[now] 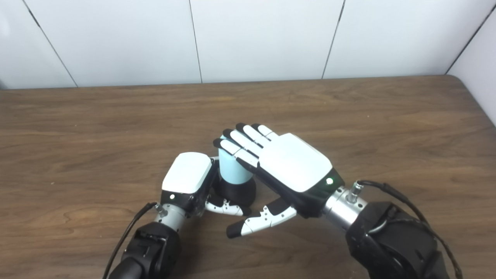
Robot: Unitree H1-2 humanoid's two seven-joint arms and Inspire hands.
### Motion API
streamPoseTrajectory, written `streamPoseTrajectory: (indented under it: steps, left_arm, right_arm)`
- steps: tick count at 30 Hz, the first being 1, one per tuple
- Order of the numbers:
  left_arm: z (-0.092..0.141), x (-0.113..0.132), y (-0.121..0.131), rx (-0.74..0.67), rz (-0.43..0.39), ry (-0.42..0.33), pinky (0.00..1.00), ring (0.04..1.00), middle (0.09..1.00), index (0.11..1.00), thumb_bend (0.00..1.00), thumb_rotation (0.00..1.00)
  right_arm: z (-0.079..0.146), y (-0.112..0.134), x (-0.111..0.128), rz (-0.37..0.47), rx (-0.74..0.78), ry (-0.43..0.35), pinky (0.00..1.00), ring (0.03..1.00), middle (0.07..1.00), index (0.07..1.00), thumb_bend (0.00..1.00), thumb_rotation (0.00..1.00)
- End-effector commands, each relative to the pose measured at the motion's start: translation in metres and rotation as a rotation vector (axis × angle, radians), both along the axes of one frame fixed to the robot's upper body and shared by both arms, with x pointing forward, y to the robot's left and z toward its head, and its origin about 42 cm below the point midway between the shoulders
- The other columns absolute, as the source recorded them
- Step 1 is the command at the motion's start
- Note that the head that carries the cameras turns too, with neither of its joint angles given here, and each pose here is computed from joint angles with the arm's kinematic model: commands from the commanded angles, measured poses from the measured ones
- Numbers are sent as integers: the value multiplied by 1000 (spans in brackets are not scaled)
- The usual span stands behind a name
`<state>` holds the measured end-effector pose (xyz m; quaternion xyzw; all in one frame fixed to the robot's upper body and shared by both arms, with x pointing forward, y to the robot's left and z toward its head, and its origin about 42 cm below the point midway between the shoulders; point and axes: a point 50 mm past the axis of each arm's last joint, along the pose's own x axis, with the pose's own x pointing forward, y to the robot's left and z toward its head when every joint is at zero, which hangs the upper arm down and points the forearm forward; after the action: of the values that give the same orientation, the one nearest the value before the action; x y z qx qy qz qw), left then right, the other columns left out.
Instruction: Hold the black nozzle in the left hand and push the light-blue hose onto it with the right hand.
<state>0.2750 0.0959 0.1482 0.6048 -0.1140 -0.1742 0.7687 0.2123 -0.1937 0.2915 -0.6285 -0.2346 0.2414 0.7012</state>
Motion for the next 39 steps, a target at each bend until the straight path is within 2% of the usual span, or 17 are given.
streamPoseTrajectory:
  steps: [1,7,13,20,25,29,39]
  left_arm:
    - [-29,-15,0,62,-34,159,348,422,400,503,520,0]
    - [-27,-16,1,63,-37,166,357,433,406,507,521,0]
    - [-26,-15,3,64,-39,175,351,426,405,497,522,0]
    - [-23,-15,1,62,-52,179,350,438,410,493,524,0]
    - [-22,-14,3,63,-52,173,374,440,410,494,524,0]
    - [-23,-14,3,66,-54,167,328,408,399,497,521,0]
    - [-22,-13,4,63,-48,165,337,412,398,497,521,0]
  right_arm:
    - [5,-1,1,8,-10,-46,1000,1000,1000,958,678,1000]
    - [-2,1,1,18,-44,-5,991,1000,998,946,680,1000]
    - [-10,0,-1,23,-44,62,919,1000,961,930,687,1000]
    - [-35,5,-6,31,-35,147,919,1000,964,918,683,1000]
    - [-45,7,-5,30,-34,170,925,1000,970,919,691,1000]
    - [-48,6,-4,22,-39,175,928,1000,970,923,685,1000]
    - [-55,2,-5,-2,-35,192,949,1000,972,925,673,1000]
